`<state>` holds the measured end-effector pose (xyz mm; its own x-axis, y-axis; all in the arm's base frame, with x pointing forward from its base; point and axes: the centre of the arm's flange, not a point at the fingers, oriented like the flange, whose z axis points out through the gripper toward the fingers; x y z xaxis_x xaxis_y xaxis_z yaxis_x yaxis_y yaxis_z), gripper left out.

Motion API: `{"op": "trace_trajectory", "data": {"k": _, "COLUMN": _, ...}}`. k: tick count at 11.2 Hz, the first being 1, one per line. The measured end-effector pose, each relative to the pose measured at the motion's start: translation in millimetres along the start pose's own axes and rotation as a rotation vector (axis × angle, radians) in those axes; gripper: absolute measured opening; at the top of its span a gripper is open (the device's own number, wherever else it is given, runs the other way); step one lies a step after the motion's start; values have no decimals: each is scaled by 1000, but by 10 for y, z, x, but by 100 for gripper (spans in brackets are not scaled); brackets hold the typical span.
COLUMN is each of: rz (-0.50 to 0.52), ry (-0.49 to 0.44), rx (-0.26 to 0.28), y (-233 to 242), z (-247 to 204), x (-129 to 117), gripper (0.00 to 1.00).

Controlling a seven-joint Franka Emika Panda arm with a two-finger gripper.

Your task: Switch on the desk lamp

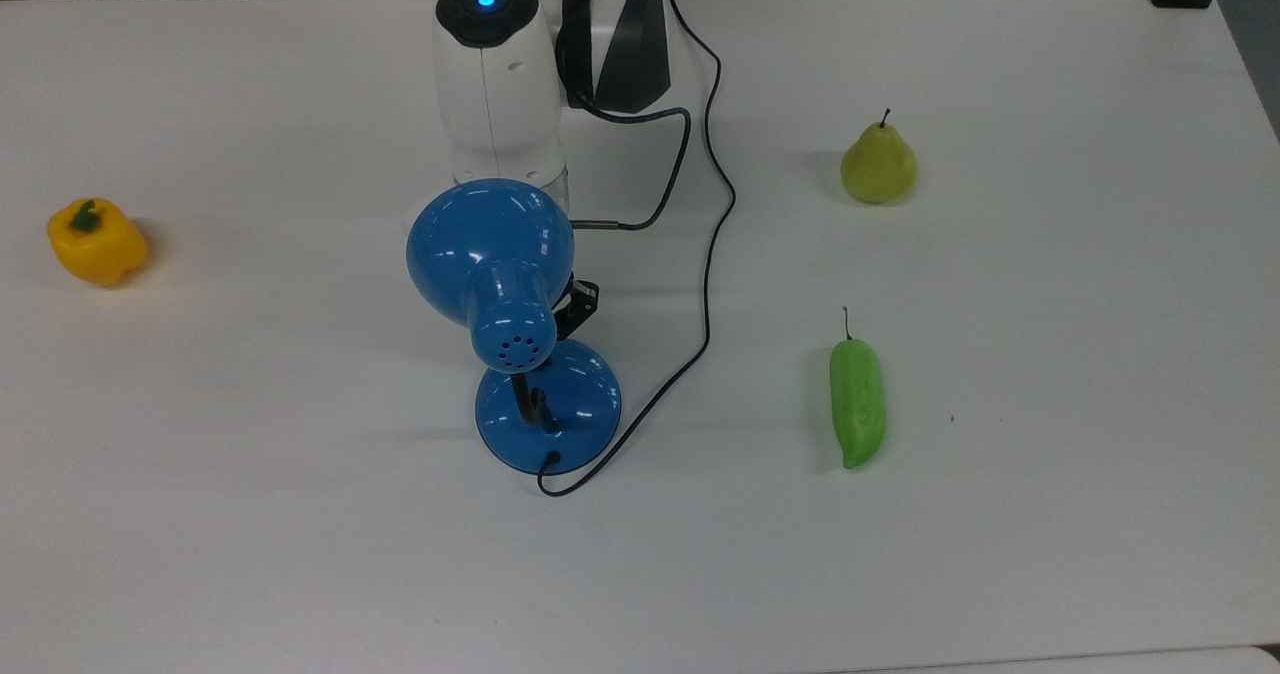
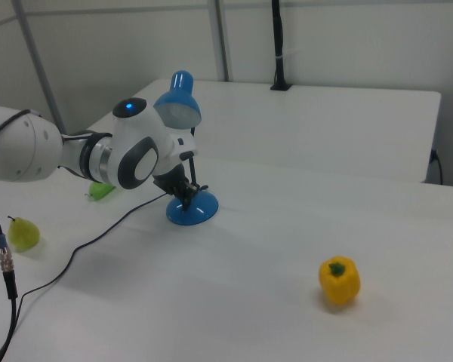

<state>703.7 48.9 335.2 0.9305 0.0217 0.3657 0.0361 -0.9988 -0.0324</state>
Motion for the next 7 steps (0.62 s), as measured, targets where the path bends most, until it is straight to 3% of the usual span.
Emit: {"op": "trace_trajectory", "data": {"k": 7, "rz": -32, "ry": -6, "rx": -12, "y": -236, "z": 45, "x": -29, "gripper": 1}}
